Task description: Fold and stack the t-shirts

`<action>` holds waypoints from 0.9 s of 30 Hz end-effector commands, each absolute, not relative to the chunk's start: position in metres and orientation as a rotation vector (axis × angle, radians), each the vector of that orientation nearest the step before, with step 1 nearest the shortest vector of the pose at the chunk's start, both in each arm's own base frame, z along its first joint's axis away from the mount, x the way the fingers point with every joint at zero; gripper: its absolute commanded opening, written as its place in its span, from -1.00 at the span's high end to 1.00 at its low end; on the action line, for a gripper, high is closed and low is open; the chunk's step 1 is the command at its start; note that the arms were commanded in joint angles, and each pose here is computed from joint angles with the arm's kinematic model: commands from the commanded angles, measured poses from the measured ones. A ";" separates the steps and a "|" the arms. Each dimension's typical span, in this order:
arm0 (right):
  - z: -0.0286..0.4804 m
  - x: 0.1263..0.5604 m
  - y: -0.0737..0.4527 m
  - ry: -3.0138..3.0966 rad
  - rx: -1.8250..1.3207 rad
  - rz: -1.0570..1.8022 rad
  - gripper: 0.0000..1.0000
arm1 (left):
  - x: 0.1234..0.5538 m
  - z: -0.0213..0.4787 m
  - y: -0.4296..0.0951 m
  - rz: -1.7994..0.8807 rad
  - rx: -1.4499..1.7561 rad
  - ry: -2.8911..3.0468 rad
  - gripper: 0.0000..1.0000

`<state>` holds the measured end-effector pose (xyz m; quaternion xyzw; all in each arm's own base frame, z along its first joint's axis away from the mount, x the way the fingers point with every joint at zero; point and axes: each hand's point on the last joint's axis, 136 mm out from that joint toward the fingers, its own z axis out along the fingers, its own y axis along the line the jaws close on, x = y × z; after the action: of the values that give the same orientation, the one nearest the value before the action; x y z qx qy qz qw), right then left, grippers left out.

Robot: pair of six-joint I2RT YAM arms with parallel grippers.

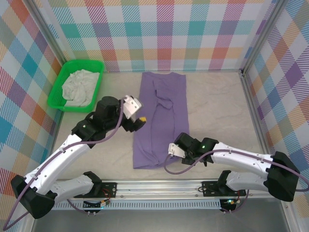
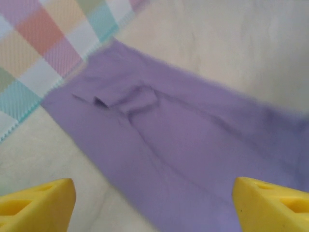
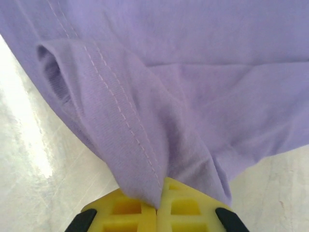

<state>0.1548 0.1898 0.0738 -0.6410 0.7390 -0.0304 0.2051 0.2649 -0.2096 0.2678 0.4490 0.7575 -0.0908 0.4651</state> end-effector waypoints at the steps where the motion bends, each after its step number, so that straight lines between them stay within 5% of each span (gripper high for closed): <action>1: 0.090 0.150 0.193 2.089 -1.749 -0.021 1.00 | 0.223 0.197 -0.187 -0.098 1.576 1.942 -0.59; 6: 0.091 0.143 0.185 2.149 -1.728 -0.008 1.00 | 0.182 0.145 -0.178 -0.127 1.837 2.031 -0.42; 15: 0.090 0.142 0.180 2.195 -1.697 -0.027 1.00 | 0.122 0.078 -0.182 -0.091 2.174 1.947 -0.46; 27: 0.096 0.142 0.182 2.182 -1.680 -0.002 1.00 | 0.139 0.033 -0.211 -0.037 2.165 1.943 -0.42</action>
<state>0.1423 0.1780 0.0853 -0.6055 0.7738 -0.0137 0.1855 0.1300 -0.2010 0.0411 0.7417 0.6638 -0.0222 0.0936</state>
